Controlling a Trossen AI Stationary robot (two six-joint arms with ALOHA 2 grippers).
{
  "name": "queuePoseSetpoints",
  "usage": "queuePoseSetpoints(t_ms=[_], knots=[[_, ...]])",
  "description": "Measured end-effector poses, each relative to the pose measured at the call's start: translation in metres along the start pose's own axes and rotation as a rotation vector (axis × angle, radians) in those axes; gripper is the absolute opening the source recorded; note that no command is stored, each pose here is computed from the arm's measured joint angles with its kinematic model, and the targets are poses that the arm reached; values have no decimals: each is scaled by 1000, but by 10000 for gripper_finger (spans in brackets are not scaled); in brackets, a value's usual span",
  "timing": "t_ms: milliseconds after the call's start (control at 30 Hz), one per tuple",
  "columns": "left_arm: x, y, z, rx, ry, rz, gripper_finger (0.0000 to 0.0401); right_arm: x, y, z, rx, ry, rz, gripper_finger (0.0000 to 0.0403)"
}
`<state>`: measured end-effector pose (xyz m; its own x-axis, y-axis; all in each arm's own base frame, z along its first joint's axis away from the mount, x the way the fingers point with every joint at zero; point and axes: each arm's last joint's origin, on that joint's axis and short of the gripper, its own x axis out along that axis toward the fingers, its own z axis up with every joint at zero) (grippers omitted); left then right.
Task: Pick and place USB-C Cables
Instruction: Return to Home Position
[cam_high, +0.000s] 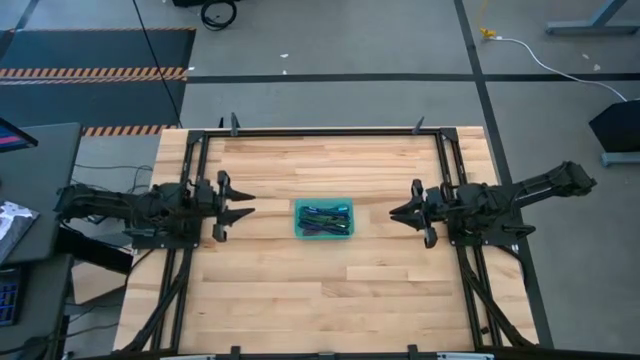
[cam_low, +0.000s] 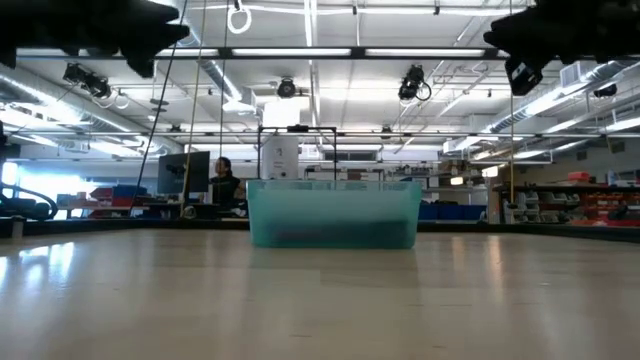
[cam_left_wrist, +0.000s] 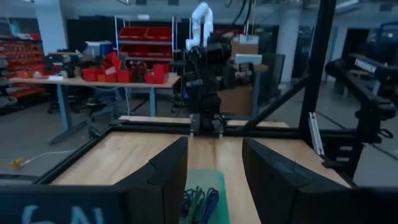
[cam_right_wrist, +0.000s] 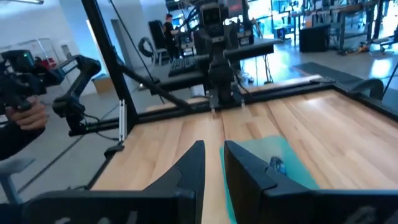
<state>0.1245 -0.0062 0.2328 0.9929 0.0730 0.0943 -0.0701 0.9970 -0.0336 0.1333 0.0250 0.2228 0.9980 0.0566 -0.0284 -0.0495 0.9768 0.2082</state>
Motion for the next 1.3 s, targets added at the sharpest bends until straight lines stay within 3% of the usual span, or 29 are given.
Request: queuePoseSetpoints(t_ms=[367,600,1067,1300], knots=[[-20,5,-27,-7,-67,39,160,-4,-10,-37,3,42,-41,65],[-28,8,-41,9,-100,71,160,-9,-14,-56,1,-11,-9,65],[-33,10,-45,6,-67,74,160,-10,-12,-57,-32,8,59,65],[-33,8,-46,20,-93,15,160,-10,-13,-56,-68,4,50,65]])
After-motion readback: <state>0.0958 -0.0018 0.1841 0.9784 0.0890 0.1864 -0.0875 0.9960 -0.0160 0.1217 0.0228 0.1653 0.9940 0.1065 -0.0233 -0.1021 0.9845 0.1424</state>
